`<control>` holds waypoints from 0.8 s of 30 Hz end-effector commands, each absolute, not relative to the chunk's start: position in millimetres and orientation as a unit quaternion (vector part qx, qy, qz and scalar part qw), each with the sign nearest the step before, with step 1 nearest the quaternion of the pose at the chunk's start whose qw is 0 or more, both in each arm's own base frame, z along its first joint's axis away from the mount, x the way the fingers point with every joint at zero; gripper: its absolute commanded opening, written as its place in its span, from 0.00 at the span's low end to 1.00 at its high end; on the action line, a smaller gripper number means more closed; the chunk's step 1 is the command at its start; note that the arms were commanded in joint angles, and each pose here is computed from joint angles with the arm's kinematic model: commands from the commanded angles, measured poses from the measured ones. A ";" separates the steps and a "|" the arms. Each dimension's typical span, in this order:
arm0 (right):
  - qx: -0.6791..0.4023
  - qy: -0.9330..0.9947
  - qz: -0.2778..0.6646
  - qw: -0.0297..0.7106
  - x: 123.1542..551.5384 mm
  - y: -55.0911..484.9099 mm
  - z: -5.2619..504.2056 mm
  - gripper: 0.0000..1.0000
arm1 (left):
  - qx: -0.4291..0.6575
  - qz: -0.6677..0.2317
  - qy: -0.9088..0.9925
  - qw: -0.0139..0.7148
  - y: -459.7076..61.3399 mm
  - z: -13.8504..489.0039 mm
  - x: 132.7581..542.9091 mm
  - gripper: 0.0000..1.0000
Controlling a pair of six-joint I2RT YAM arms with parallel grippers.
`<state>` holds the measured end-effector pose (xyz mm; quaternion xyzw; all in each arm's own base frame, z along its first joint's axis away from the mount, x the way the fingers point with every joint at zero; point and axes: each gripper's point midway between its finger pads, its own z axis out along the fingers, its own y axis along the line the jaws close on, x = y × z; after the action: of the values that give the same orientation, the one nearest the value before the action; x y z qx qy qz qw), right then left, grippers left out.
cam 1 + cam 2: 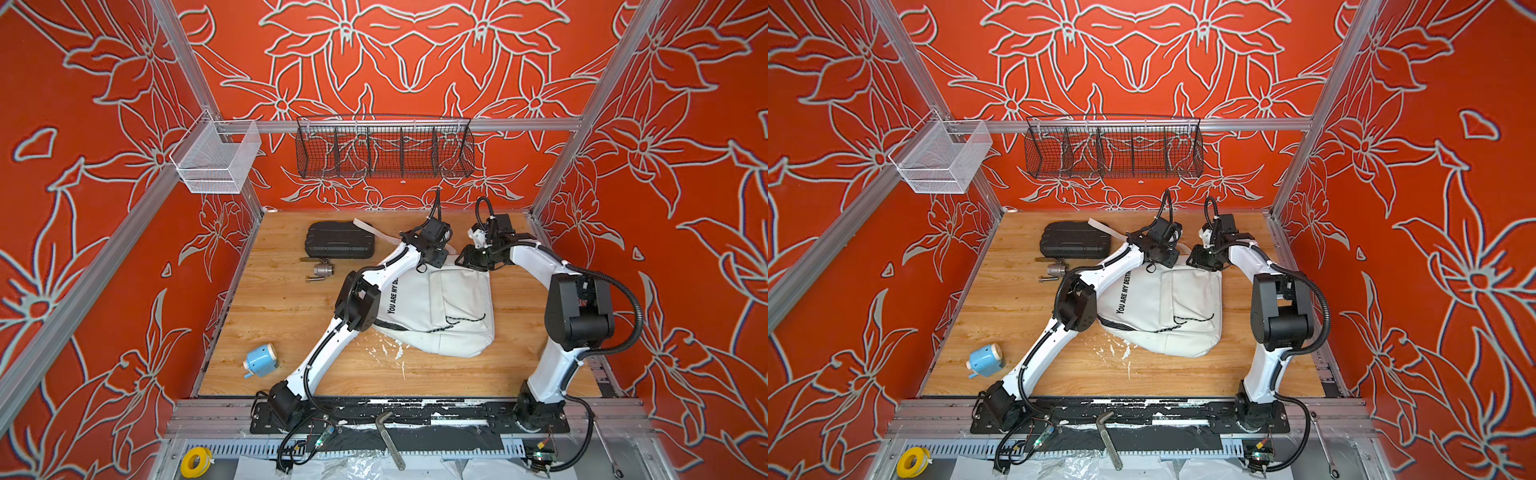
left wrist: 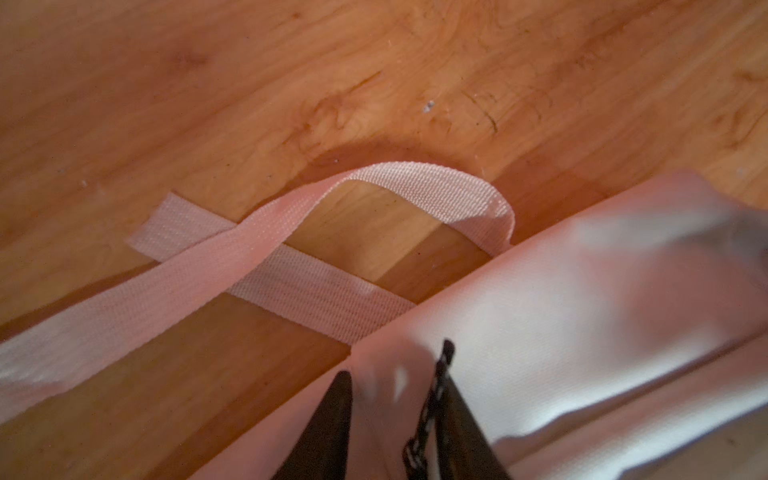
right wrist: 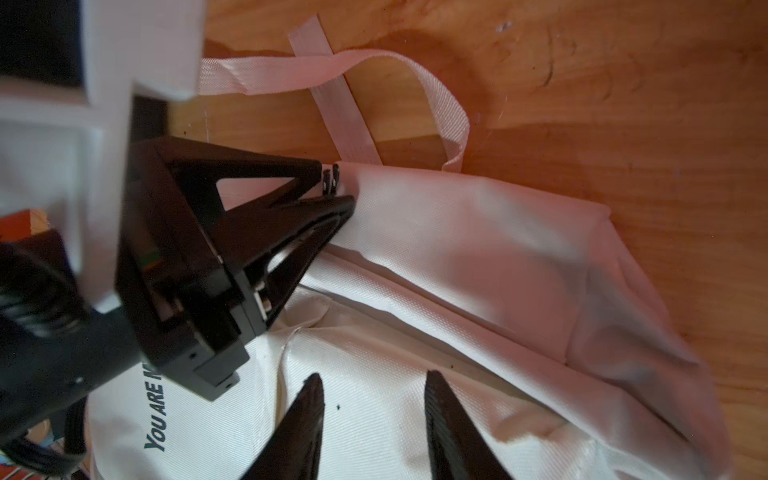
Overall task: Pack books, pencil case, and school supplies into a backpack
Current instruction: Zip the student bag at the center of the table.
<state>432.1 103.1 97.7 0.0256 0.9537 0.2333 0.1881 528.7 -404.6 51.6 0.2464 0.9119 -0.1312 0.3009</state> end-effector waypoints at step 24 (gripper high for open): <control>0.125 0.984 0.116 0.054 394.7 66.1 8.7 0.40 | 0.132 -0.168 0.922 0.324 -295.8 143.9 534.6 0.00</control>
<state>421.3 85.8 40.1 0.0866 0.9748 0.1738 0.1094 533.3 -306.5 119.3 0.1438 0.9288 -0.1593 0.3022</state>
